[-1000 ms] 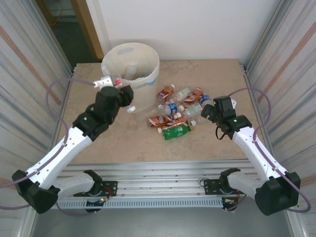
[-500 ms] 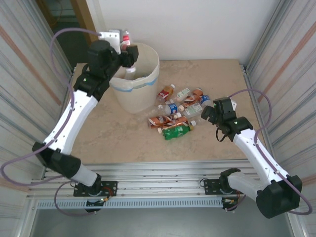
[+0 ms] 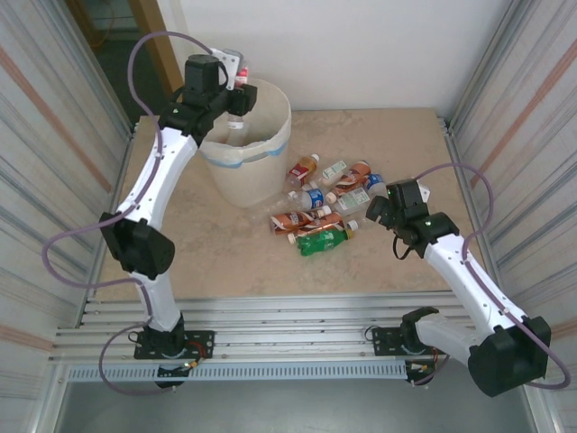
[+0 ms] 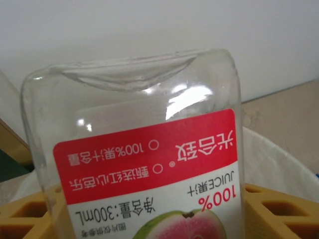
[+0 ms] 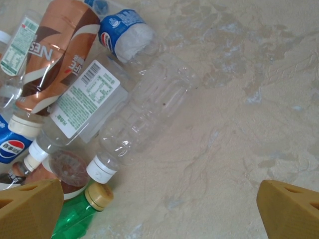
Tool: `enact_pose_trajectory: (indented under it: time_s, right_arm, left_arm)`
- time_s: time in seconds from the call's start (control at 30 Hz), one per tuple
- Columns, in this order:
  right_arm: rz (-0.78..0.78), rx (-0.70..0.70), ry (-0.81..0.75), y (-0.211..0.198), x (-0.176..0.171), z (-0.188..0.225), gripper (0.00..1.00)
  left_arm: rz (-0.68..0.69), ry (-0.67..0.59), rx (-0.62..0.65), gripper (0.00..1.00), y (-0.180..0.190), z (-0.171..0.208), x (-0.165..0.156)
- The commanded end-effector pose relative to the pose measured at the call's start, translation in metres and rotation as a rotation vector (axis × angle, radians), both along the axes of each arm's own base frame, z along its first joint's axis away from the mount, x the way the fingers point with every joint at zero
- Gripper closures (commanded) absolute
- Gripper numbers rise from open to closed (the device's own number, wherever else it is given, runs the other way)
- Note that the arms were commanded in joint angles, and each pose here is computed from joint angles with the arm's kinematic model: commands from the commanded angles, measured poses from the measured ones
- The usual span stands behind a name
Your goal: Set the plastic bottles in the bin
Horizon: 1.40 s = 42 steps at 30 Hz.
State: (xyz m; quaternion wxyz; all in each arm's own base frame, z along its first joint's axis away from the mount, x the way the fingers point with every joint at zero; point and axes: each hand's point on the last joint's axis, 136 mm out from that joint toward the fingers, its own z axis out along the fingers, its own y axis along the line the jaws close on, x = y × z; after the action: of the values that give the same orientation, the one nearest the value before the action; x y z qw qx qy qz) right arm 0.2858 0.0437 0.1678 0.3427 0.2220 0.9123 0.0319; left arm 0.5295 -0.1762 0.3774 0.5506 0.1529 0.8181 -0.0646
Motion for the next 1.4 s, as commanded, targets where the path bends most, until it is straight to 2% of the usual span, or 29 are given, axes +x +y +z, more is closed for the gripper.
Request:
enact_pose_trajectory:
  time_s: [0.0,0.4,0.47,0.53,0.63,0.83,1.1,1.37]
  right_arm:
    - [-0.032,-0.006,-0.008,-0.002,0.002,0.007,0.02]
    - [-0.036,-0.017,-0.005,-0.003,0.000,0.008,0.02]
    - [-0.036,-0.019,-0.005,-0.003,0.000,0.007,0.02]
    - [-0.036,-0.017,-0.006,-0.003,0.001,0.007,0.02]
    - [-0.037,-0.019,-0.008,-0.003,0.001,0.007,0.02]
    - [-0.040,-0.024,-0.012,-0.004,0.001,0.009,0.02]
    - [-0.056,-0.046,-0.001,-0.009,0.000,0.007,0.02]
    - [-0.100,-0.066,0.034,-0.017,-0.003,0.002,0.02]
  left_arm:
    - [-0.038,0.014,0.043,0.53,-0.003,-0.002,-0.002]
    - [-0.081,0.134,0.028,0.44,-0.016,-0.053,0.007]
    - [-0.088,0.148,0.019,0.38,-0.018,-0.058,0.007]
    - [-0.097,0.160,0.005,0.27,-0.021,-0.061,0.006]
    - [-0.100,0.165,-0.013,0.18,-0.023,-0.059,0.006]
    - [-0.098,0.135,-0.042,0.01,-0.023,-0.037,0.002]
    - [-0.091,0.035,-0.059,0.01,-0.026,0.012,-0.024]
    - [-0.160,-0.113,-0.011,0.01,-0.061,0.053,-0.093]
